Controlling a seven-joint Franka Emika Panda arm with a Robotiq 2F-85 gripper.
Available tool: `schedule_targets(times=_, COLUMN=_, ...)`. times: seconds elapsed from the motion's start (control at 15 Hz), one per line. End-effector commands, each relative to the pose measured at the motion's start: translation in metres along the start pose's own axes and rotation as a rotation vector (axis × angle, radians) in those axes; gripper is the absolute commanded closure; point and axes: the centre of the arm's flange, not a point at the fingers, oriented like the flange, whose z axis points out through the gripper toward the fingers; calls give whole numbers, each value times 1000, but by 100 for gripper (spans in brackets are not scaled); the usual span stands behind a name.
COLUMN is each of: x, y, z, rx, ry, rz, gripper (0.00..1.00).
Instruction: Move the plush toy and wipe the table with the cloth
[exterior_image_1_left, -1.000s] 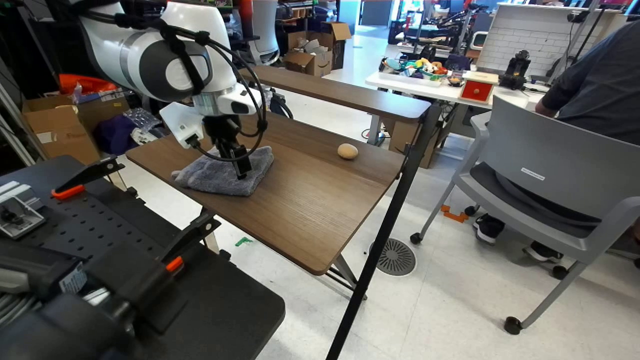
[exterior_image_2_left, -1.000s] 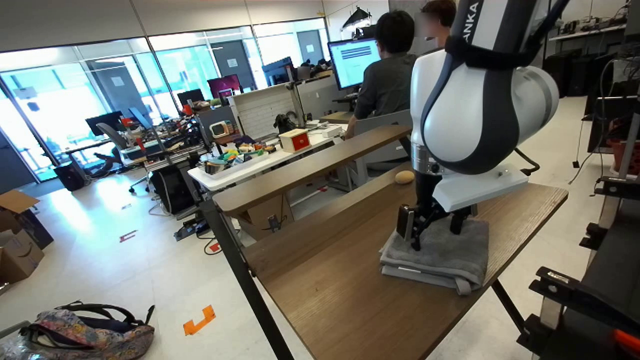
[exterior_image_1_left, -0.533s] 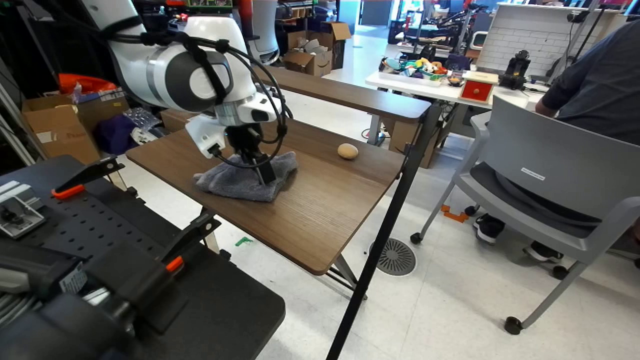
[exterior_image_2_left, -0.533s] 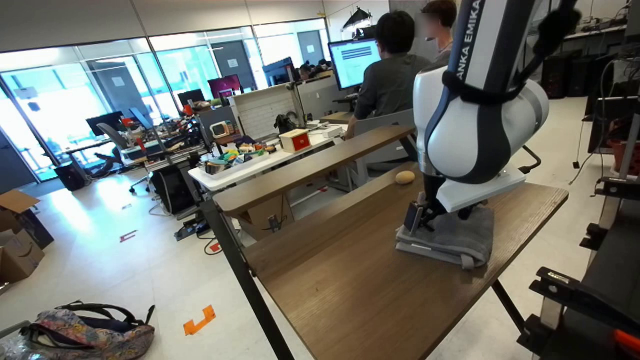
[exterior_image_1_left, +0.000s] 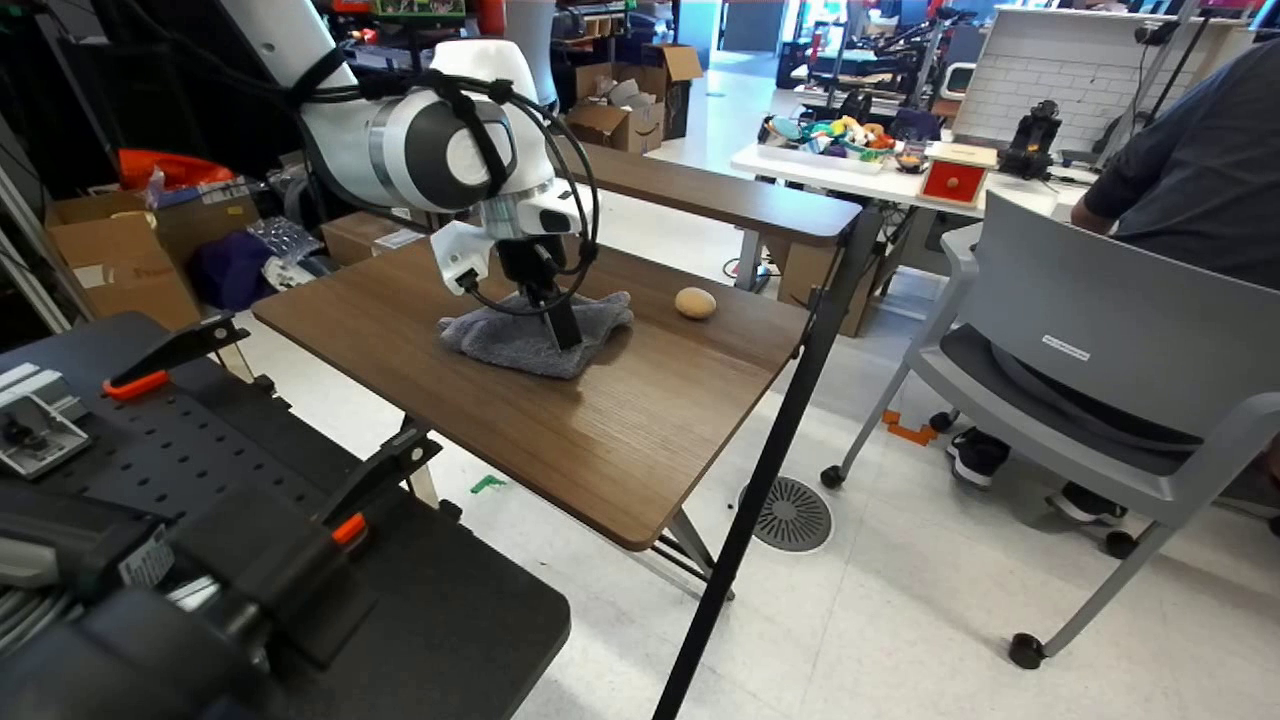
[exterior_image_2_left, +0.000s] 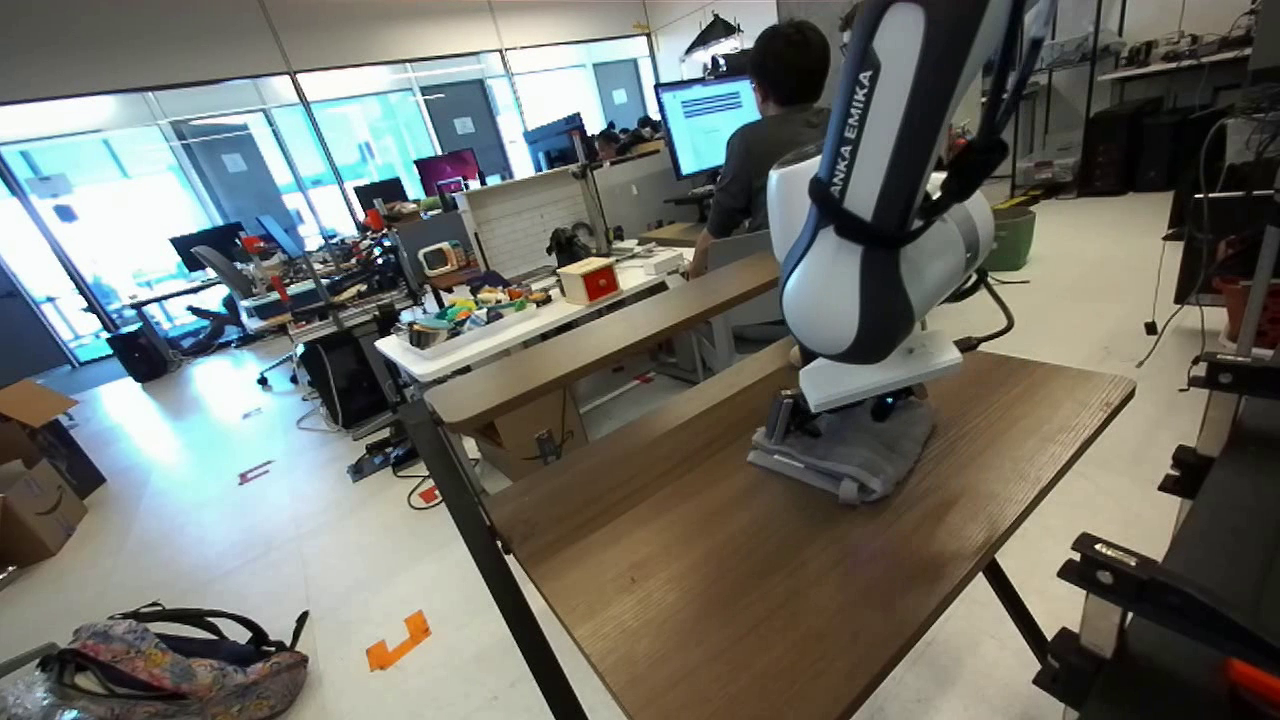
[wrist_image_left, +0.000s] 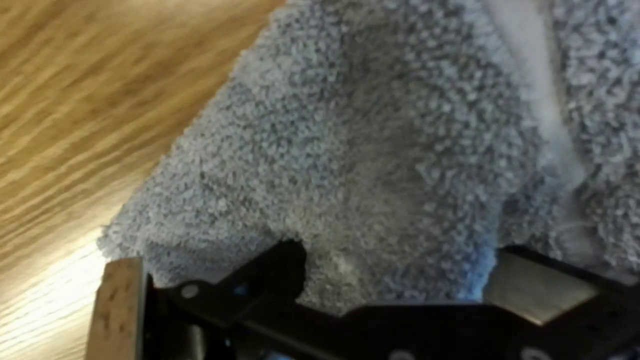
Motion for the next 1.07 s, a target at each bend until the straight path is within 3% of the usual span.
schedule_targets(times=0.0, x=-18, y=-67, z=11, rx=73, ry=-46, rz=25, gripper=0)
schedule_targets(times=0.2, x=-42, y=-104, z=11, rx=114, ry=-74, rz=26, gripper=0)
schedule_targets(times=0.33, x=-38, y=-114, z=19, rx=110, ry=-34, rz=37, gripper=0)
schedule_targets(times=0.8, x=62, y=-74, z=35, rx=58, ry=28, rz=304, gripper=0)
schedule_targets(times=1.0, x=78, y=-69, z=27, rx=75, ry=9, rz=358, gripper=0)
